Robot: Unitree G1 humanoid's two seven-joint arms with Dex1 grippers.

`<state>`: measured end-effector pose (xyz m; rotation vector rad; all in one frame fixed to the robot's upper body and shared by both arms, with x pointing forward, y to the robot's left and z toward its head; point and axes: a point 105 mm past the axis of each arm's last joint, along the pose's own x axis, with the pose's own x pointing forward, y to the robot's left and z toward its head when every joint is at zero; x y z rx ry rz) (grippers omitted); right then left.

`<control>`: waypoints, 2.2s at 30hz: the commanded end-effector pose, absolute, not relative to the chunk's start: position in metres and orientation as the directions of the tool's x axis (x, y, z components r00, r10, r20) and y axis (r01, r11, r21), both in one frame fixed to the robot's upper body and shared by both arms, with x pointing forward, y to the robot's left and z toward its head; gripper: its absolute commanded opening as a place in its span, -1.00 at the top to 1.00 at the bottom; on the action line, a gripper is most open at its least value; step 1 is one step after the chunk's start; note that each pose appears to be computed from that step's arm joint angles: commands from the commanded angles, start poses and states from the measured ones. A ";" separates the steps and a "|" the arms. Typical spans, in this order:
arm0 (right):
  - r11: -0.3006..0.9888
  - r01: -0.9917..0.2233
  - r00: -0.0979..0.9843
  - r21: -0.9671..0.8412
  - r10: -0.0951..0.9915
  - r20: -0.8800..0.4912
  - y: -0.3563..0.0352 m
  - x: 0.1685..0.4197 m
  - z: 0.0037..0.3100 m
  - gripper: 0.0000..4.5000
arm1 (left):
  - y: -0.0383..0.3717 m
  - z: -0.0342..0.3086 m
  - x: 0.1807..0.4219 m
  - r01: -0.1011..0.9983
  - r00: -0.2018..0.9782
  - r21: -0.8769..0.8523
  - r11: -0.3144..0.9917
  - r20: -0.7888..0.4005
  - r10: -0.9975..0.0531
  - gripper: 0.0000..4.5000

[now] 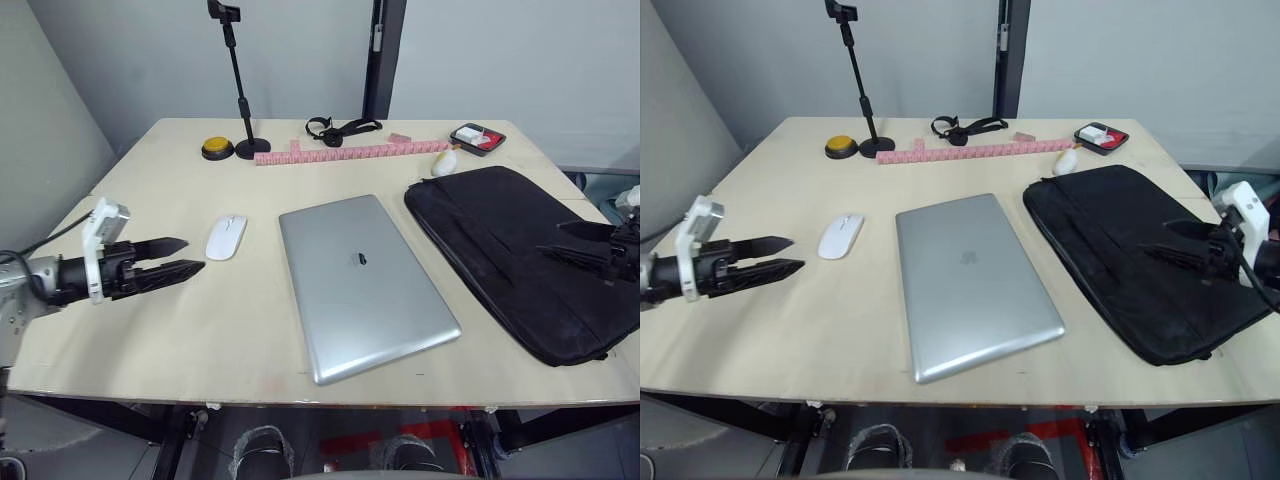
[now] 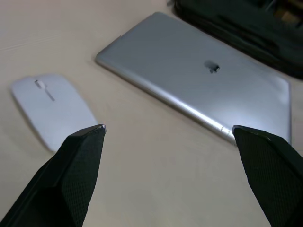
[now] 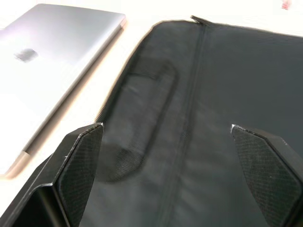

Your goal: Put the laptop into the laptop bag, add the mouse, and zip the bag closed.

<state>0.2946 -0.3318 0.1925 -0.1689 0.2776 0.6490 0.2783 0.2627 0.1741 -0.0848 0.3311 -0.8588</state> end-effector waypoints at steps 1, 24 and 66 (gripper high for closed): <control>0.756 -0.648 0.753 -0.094 0.617 -0.229 -0.315 0.294 0.213 -0.89 | 0.241 0.164 0.276 0.716 0.554 -0.339 0.610 -0.256 -0.792 -1.00; 0.587 -0.761 0.646 -0.278 0.644 -0.409 -0.192 0.349 0.146 0.98 | 0.171 0.094 0.305 0.323 0.359 -0.857 0.401 -0.281 -0.890 -1.00; 0.383 -0.901 0.429 -0.204 0.713 -0.555 -0.133 0.352 0.104 1.00 | 0.124 0.092 0.333 0.355 0.361 -0.877 0.323 -0.190 -0.913 0.31</control>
